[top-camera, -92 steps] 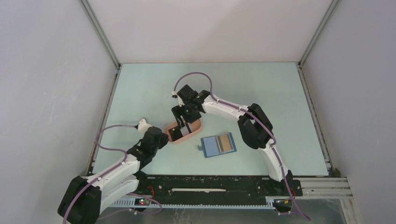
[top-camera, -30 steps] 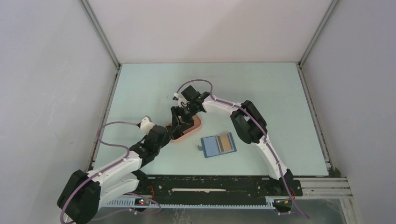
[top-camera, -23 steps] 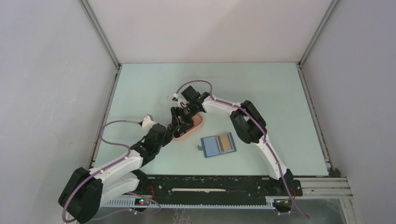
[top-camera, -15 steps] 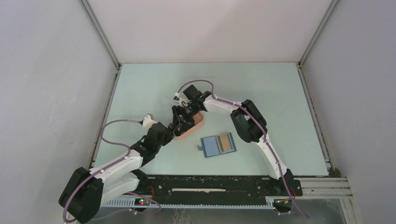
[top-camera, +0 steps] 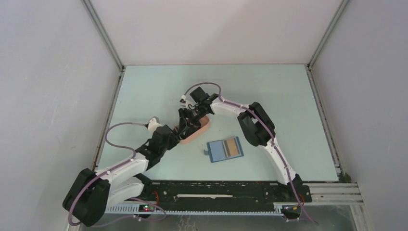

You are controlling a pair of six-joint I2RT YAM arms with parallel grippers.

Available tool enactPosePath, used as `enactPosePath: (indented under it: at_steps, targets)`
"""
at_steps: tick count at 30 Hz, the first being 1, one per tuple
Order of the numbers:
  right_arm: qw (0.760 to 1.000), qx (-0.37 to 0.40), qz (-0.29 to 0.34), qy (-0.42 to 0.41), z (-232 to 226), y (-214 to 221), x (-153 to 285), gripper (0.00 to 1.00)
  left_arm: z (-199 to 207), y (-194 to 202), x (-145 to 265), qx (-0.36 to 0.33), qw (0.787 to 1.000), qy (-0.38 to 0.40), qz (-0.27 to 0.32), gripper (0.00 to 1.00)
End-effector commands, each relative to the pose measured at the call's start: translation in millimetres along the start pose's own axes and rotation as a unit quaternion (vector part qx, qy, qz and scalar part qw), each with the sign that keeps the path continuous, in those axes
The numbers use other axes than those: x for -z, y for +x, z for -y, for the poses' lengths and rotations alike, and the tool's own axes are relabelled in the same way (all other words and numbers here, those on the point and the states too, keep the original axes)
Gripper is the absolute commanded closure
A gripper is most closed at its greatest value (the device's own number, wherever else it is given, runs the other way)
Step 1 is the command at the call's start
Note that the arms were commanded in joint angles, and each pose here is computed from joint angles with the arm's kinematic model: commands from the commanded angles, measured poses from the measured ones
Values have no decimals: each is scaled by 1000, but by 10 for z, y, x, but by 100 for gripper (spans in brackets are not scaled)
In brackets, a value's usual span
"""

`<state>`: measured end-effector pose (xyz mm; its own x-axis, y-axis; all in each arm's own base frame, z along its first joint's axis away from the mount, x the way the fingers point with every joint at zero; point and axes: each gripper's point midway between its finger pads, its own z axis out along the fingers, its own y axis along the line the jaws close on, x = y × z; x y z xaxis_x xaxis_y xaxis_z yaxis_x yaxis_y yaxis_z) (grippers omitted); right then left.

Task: Put the credit cards into the card holder
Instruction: Pick up the credit card from the storage box.

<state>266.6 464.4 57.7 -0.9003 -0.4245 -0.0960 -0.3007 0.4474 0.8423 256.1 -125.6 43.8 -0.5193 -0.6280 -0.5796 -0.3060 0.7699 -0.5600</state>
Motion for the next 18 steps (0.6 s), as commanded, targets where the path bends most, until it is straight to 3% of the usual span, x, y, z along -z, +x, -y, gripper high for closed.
enactPosePath:
  at_steps: [1, 6, 13, 18]
  targets:
    - [999, -30, -21, 13, 150, 118, -151, 30, 316, -24, 2, -3, 998, 62, -8, 56]
    - [999, -30, -19, 23, 189, 119, -161, 31, 284, -5, 22, -10, 998, 62, -11, 53]
    - [999, -21, -10, 37, 203, 85, -140, 42, 158, -11, 53, -17, 999, 46, -2, 41]
    - [999, -18, -7, 46, 243, 68, -119, 46, 142, -37, 42, -20, 999, 42, 0, 39]
